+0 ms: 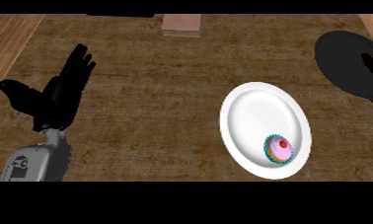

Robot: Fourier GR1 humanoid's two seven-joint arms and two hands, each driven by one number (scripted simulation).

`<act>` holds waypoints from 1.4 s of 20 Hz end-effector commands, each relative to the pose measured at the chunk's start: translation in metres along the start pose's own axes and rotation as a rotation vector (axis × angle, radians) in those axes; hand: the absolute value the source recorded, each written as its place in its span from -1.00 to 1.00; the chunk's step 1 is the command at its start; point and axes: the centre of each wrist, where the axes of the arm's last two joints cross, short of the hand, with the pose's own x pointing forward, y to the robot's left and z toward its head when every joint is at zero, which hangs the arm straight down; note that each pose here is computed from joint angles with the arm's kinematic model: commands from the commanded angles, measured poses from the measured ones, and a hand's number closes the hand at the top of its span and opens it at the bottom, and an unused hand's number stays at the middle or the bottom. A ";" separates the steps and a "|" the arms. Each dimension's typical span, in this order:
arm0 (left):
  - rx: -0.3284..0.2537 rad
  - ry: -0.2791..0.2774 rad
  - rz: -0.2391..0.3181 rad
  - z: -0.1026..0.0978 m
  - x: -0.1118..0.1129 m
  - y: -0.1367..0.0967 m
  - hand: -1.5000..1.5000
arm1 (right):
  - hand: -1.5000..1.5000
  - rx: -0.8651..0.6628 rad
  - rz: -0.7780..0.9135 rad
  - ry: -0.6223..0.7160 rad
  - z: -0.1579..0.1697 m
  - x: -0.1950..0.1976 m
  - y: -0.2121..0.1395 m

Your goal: Pick the tomato from the plate and place it in the pan

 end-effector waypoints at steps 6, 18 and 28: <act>-0.026 -0.014 -0.008 -0.004 0.000 -0.020 0.00 | 1.00 0.134 0.007 0.127 0.010 -0.010 0.035; 0.002 -0.002 -0.011 -0.008 0.005 -0.003 0.00 | -1.00 0.097 -0.278 0.160 0.032 -0.033 0.034; 0.025 0.006 -0.005 0.001 -0.006 0.003 0.00 | -1.00 -0.055 -0.735 0.214 0.063 -0.085 -0.034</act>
